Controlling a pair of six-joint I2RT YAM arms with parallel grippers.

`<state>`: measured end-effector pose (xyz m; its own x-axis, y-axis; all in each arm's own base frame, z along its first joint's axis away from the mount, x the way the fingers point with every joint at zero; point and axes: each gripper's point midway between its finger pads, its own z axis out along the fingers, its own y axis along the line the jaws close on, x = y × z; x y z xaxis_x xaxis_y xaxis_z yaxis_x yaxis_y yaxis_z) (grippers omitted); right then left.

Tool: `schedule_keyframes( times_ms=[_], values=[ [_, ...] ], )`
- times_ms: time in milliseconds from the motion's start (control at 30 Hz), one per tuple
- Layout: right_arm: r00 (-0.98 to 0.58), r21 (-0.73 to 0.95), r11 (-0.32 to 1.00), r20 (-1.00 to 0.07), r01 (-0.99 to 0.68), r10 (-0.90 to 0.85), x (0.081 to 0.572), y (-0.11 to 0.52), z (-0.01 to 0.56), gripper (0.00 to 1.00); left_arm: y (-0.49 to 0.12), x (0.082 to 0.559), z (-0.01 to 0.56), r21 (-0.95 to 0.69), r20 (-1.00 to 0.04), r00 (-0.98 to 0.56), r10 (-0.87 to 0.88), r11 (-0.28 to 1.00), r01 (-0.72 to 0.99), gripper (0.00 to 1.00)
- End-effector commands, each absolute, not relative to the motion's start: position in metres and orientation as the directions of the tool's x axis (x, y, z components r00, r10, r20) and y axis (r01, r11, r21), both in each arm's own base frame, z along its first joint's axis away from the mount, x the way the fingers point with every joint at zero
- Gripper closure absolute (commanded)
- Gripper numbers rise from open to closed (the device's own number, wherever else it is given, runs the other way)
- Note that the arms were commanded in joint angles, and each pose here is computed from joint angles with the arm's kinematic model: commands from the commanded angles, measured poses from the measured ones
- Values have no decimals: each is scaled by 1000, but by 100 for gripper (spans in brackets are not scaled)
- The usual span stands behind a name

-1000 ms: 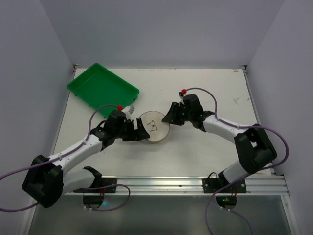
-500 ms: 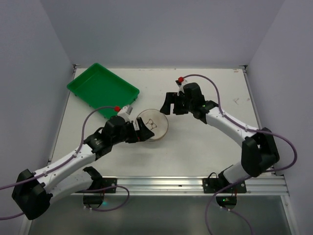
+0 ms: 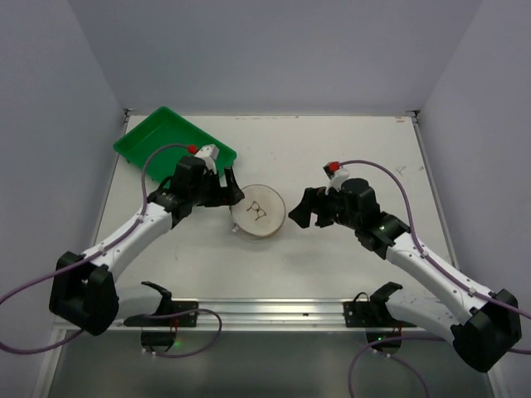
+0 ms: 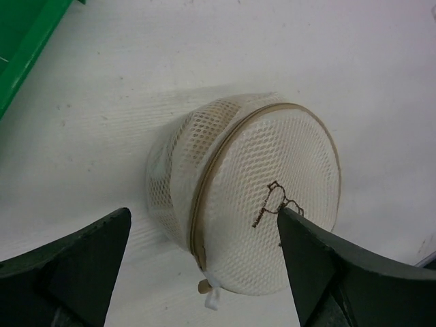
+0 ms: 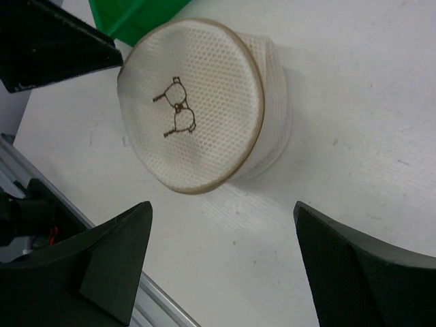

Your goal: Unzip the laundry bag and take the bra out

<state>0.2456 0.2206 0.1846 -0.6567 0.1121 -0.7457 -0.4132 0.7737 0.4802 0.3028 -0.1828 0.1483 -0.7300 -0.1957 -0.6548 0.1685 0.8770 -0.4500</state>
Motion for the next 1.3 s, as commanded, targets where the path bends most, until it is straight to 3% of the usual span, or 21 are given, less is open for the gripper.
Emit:
schedule_keyframes(
  times_ms=[0, 100, 200, 233, 400, 567, 833, 1133, 1267],
  values=[
    [-651, 512, 733, -749, -448, 125, 234, 227, 186, 14, -210, 318, 168, -454, -705, -707, -62, 805, 382, 10],
    [-659, 518, 719, -744, -463, 112, 226, 230, 180, 14, -223, 321, 158, -481, -671, -741, -16, 771, 418, 15],
    [-647, 516, 708, -755, -482, 110, 222, 232, 179, 14, -229, 314, 142, -516, -622, -783, 6, 749, 416, 31],
    [-641, 514, 706, -760, -488, 110, 220, 232, 177, 14, -233, 309, 139, -546, -598, -802, -6, 735, 402, 49],
    [-618, 518, 692, -775, -503, 131, 217, 240, 183, 16, -234, 287, 131, -668, -513, -839, -181, 698, 258, 98],
    [-606, 528, 657, -784, -539, 133, 206, 262, 191, 19, -239, 271, 150, -768, -460, -777, -430, 632, 105, 100],
    [-625, 513, 600, -780, -614, 29, 172, 329, 190, 34, -239, 266, 148, -866, -286, -628, -724, 475, -154, 100],
    [-634, 486, 610, -773, -626, -34, 165, 357, 174, 50, -230, 280, 162, -876, -289, -543, -788, 447, -182, 100],
    [-644, 466, 640, -762, -610, -59, 170, 360, 161, 52, -230, 279, 160, -873, -286, -551, -784, 450, -187, 100]
  ],
)
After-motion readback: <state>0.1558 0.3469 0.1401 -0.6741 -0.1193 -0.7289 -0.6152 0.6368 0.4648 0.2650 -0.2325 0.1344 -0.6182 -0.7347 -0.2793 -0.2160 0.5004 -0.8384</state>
